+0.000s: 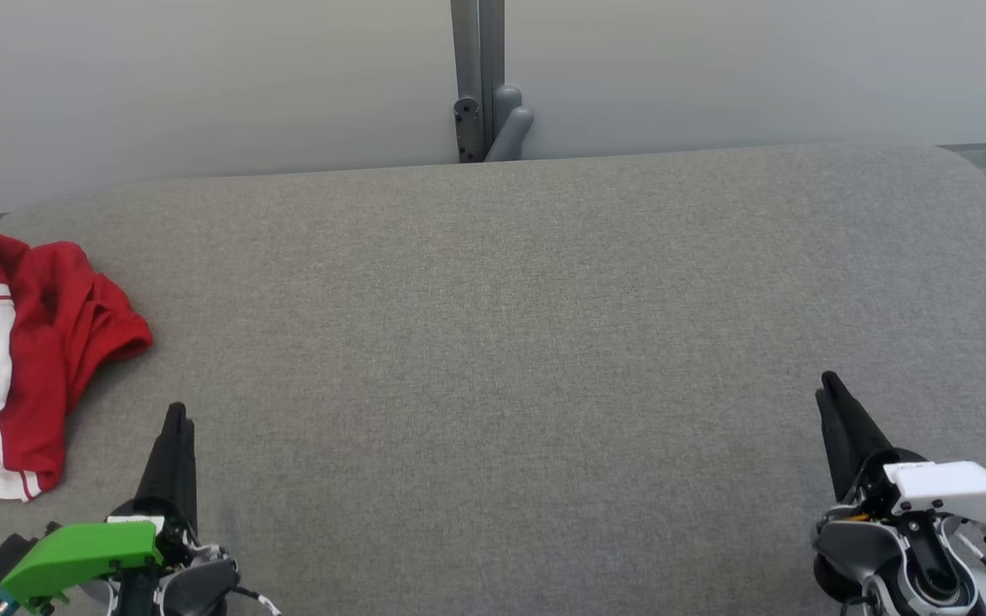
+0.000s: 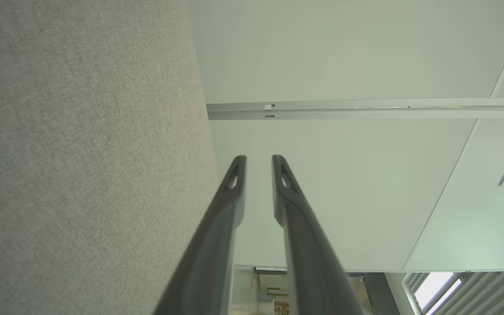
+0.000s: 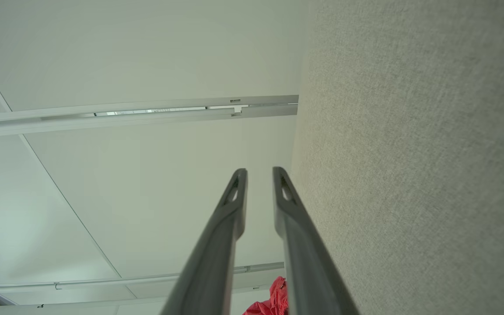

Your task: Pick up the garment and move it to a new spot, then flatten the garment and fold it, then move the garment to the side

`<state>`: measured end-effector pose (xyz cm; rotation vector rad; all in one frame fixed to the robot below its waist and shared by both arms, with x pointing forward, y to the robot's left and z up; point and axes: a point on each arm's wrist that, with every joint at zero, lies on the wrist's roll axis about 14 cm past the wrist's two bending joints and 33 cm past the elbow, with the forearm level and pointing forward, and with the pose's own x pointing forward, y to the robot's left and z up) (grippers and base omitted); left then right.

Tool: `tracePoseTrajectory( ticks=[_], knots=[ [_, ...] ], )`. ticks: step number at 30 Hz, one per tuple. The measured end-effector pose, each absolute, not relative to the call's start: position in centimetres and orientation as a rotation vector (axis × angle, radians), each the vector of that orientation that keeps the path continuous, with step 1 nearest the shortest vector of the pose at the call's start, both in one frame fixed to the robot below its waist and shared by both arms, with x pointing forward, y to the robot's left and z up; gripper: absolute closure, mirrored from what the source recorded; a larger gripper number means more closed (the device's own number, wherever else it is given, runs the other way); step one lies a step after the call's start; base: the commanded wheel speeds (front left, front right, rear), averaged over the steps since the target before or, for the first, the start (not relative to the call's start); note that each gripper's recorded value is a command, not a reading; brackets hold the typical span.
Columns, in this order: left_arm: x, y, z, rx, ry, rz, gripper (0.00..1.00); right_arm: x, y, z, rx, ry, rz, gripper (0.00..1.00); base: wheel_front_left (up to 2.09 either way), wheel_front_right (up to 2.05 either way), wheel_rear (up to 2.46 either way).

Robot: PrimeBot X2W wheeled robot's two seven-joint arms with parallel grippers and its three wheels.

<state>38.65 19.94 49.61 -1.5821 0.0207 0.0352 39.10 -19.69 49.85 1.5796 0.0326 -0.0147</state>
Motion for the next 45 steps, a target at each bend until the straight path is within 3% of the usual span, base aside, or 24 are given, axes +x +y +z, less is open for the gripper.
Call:
tracePoseTrajectory(
  ticks=[7,15,45],
  knots=[
    [37.3,19.7,46.5,-1.592,0.095,0.110,0.00,37.5,-19.5,46.6,1.593,0.107,-0.094,0.00,0.00,0.00,0.00],
    [37.3,19.8,46.2,-1.509,0.092,0.133,0.00,37.5,-19.3,46.5,1.520,0.108,-0.099,0.00,0.00,0.00,0.00],
    [38.1,19.1,46.8,-0.856,0.111,0.061,0.00,38.4,-18.6,47.7,0.892,0.099,-0.015,0.00,0.00,0.00,0.00]
  ],
)
